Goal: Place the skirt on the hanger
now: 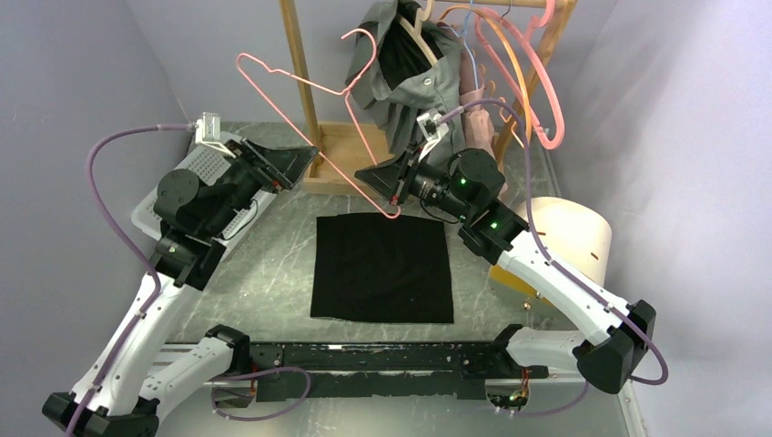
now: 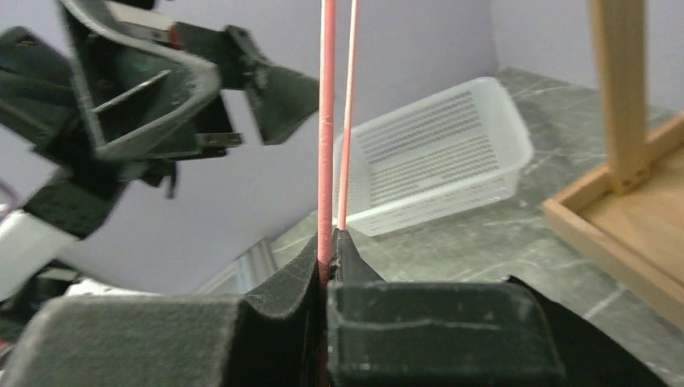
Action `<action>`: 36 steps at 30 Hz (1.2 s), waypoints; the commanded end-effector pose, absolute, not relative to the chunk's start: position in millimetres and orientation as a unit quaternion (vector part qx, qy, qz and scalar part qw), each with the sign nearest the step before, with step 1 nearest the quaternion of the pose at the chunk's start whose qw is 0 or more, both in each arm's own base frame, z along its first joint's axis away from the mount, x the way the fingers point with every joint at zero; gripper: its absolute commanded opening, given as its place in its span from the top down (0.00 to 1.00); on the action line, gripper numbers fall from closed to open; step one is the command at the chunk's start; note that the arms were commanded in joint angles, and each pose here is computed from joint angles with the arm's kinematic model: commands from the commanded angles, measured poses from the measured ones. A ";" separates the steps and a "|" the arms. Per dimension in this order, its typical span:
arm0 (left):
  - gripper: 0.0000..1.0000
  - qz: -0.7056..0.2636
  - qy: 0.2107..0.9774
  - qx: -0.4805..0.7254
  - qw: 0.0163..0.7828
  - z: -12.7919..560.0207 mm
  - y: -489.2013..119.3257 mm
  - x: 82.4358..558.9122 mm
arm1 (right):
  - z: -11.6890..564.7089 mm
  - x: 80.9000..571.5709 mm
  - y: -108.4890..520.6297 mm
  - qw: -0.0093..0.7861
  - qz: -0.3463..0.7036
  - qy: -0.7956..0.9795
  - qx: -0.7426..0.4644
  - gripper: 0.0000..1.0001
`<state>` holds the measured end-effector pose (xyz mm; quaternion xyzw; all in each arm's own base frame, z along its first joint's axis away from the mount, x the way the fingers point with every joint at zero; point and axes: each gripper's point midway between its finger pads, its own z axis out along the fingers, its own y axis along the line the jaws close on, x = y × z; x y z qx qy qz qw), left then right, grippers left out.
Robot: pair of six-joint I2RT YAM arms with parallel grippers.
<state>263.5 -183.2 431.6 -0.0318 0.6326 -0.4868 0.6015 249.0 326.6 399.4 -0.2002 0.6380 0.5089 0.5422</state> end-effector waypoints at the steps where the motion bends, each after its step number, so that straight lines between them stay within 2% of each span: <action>1: 0.13 -0.547 0.590 -0.034 0.592 452.2 -196.8 265.6 | 431.8 221.2 334.7 0.522 0.582 0.584 -0.221 1.00; 5: 0.20 -0.537 0.600 -0.067 0.589 442.8 -192.6 277.4 | 435.8 213.9 335.2 0.515 0.598 0.572 -0.225 1.00; 9: 0.40 -0.568 0.566 -0.044 0.596 455.9 -196.9 266.9 | 433.0 209.4 338.3 0.505 0.605 0.569 -0.236 1.00; 12: 0.52 -0.581 0.553 -0.015 0.597 463.4 -202.1 258.3 | 430.4 207.0 340.3 0.501 0.604 0.568 -0.249 1.00; 14: 0.65 -0.582 0.555 -0.006 0.595 462.8 -204.3 256.9 | 430.5 204.7 342.7 0.498 0.603 0.565 -0.263 1.00; 16: 0.85 -0.581 0.556 0.005 0.594 461.2 -206.4 255.1 | 431.9 203.2 344.6 0.497 0.602 0.561 -0.275 1.00; 17: 0.92 -0.579 0.557 0.010 0.594 460.1 -207.1 254.3 | 434.1 203.0 344.8 0.499 0.601 0.558 -0.280 1.00; 18: 0.93 -0.578 0.558 0.014 0.595 459.3 -207.2 253.2 | 436.3 202.8 344.6 0.502 0.599 0.556 -0.284 0.96; 22: 0.93 -0.573 0.561 0.035 0.596 456.7 -208.2 245.5 | 454.1 203.9 342.4 0.526 0.594 0.536 -0.288 0.64; 25: 0.93 -0.574 0.569 0.053 0.586 454.8 -211.3 238.3 | 474.7 210.0 338.3 0.558 0.585 0.519 -0.277 0.49; 31: 0.93 -0.575 0.586 0.058 0.568 448.8 -212.5 231.2 | 514.5 217.5 322.6 0.627 0.576 0.469 -0.237 0.37; 36: 0.93 -0.576 0.600 0.067 0.551 445.1 -214.2 223.2 | 529.2 230.1 318.8 0.649 0.566 0.464 -0.207 0.36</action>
